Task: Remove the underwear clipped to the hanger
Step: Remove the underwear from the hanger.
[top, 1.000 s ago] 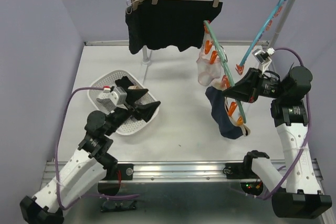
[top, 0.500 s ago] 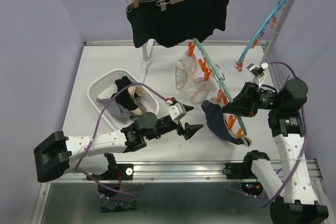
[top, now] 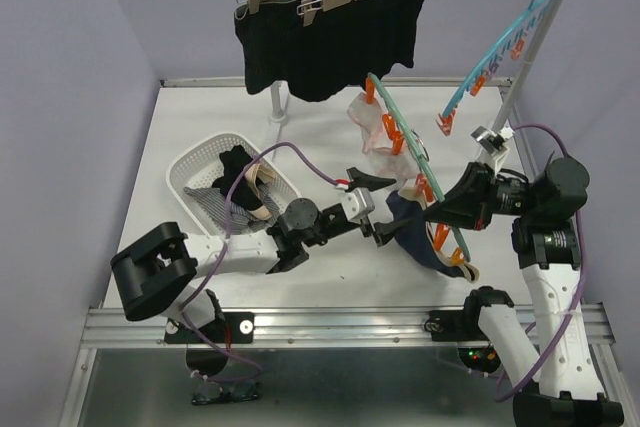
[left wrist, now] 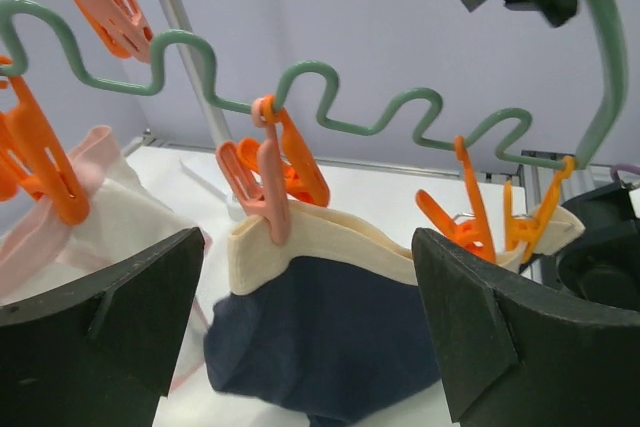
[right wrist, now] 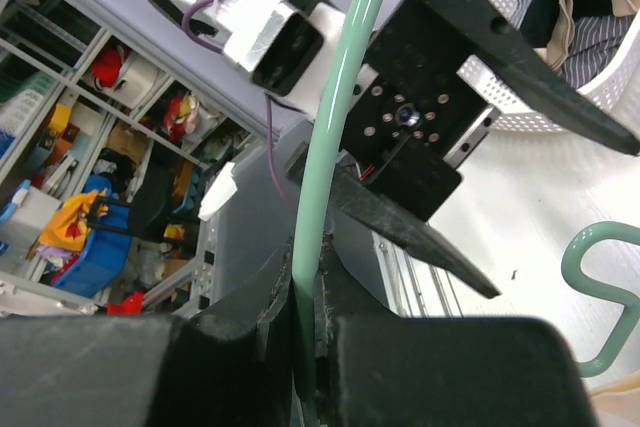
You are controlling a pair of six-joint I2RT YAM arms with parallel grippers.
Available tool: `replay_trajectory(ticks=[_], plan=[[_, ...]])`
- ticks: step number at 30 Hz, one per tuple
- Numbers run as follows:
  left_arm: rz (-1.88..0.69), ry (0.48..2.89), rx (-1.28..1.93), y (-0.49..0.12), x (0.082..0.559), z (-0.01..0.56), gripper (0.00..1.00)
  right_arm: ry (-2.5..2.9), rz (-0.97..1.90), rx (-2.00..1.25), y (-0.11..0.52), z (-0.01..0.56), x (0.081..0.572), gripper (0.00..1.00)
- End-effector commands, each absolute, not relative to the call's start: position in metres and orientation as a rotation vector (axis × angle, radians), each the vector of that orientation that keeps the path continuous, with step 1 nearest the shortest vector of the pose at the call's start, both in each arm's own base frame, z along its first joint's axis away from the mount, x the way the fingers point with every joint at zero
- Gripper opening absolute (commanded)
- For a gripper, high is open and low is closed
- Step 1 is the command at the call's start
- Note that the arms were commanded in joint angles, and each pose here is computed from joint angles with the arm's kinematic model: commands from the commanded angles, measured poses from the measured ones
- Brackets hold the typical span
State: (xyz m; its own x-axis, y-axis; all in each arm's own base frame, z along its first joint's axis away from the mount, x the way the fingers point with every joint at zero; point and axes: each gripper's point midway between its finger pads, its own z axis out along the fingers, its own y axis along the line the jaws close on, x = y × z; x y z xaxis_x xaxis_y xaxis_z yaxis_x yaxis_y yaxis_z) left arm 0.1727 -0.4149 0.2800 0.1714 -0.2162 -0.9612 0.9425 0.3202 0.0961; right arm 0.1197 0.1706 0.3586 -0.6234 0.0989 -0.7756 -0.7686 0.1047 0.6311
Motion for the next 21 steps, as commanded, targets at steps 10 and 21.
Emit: replay_trajectory(ticks=[10,21], plan=[[-1.194,0.722,0.916,-0.431,0.177,0.335,0.94,1.599,1.574,-0.925,0.167,0.356,0.088,0.01],[-1.211,0.712,0.972,-0.454,0.19,0.339,0.85,1.601,1.576,-0.922,0.168,0.353,0.087,0.01]])
